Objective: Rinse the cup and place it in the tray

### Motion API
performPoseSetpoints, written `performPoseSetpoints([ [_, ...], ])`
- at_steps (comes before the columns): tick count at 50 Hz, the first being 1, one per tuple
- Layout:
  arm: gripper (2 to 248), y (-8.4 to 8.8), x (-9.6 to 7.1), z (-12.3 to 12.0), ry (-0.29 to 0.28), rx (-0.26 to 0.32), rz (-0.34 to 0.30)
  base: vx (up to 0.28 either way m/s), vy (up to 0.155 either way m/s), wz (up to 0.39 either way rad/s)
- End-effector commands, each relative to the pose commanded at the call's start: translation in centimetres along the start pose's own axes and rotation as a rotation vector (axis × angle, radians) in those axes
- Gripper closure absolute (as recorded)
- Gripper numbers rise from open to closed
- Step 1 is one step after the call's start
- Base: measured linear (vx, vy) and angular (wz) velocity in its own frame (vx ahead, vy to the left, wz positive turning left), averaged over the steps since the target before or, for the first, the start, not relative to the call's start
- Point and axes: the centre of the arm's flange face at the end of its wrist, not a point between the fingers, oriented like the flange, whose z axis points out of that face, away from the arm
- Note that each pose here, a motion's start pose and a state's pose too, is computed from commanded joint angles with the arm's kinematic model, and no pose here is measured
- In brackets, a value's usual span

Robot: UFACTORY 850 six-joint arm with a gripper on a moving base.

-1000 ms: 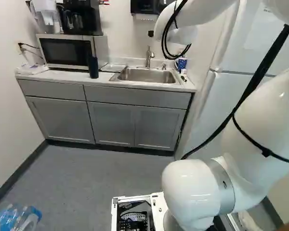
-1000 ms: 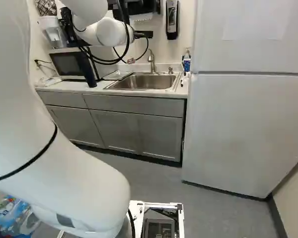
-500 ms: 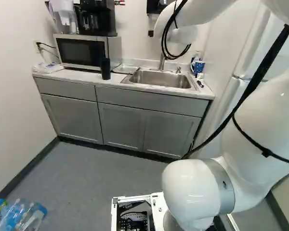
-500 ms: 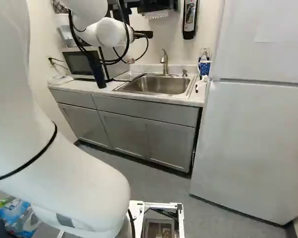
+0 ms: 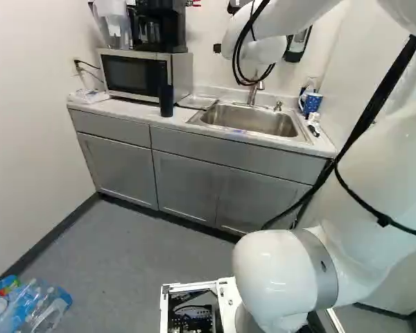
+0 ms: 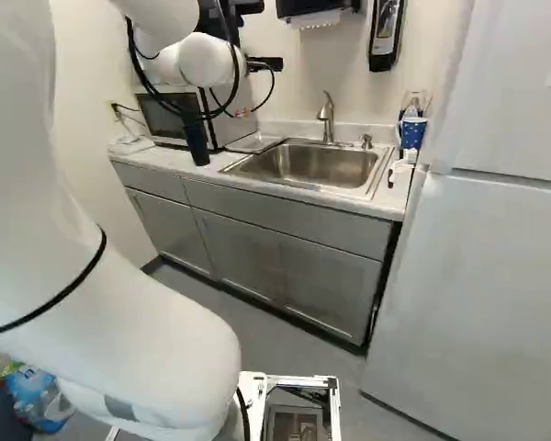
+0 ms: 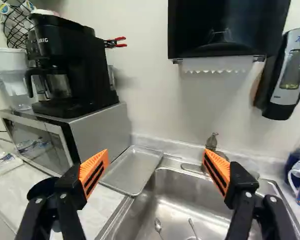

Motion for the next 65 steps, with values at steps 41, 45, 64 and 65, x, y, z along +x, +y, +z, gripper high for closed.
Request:
performPoseSetpoints([
  [41, 3, 0.0, 0.0, 0.0, 0.0, 0.0, 0.0, 0.121, -0.06, 0.062],
  [45, 3, 0.0, 0.0, 0.0, 0.0, 0.0, 0.0, 0.081, -0.044, -0.017],
  [64, 3, 0.0, 0.0, 0.0, 0.0, 0.0, 0.0, 0.02, -0.004, 0.003],
  [65, 3, 0.0, 0.0, 0.0, 0.0, 0.0, 0.0, 0.0, 0.0, 0.0],
])
